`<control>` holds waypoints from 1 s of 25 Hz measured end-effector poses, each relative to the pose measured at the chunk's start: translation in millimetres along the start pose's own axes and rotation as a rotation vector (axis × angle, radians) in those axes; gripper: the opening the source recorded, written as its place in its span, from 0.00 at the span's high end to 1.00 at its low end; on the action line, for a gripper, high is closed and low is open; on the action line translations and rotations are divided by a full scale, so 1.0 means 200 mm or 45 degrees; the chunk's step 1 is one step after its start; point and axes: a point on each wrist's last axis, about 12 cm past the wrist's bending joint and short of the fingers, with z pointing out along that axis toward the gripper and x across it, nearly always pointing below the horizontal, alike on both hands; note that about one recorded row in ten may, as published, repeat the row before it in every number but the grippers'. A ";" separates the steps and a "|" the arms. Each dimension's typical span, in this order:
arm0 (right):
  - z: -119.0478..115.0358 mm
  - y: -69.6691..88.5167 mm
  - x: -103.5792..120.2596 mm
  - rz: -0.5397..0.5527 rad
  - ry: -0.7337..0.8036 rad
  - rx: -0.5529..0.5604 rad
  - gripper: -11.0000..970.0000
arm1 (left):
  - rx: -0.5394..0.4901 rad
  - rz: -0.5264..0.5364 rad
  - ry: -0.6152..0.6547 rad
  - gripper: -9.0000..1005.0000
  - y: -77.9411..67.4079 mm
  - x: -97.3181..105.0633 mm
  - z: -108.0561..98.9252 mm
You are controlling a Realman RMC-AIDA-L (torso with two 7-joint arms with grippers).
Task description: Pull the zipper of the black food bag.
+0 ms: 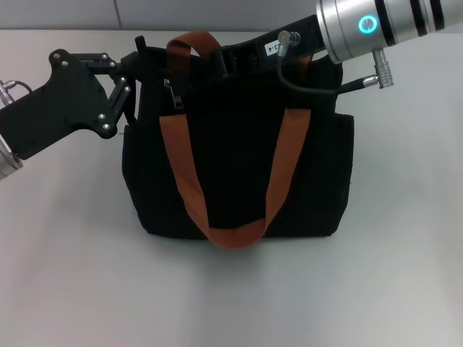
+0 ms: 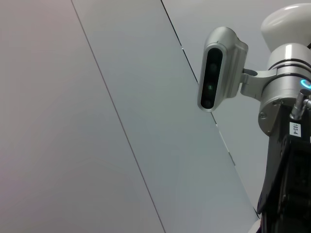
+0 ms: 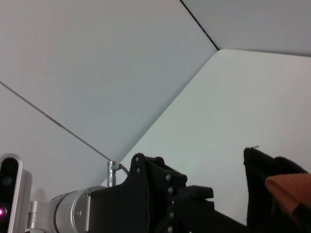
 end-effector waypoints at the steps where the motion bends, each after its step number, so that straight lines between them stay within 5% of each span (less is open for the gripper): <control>1: 0.00 0.00 0.00 0.001 0.003 0.000 0.82 | 0.001 0.001 0.000 0.96 0.00 0.00 0.00; 5: 0.02 0.00 0.00 0.010 0.012 -0.001 0.70 | 0.001 0.002 -0.001 0.96 0.00 0.00 0.01; 25: 0.04 -0.01 0.02 0.080 -0.007 -0.066 0.71 | -0.003 0.003 -0.005 0.96 0.01 0.00 0.01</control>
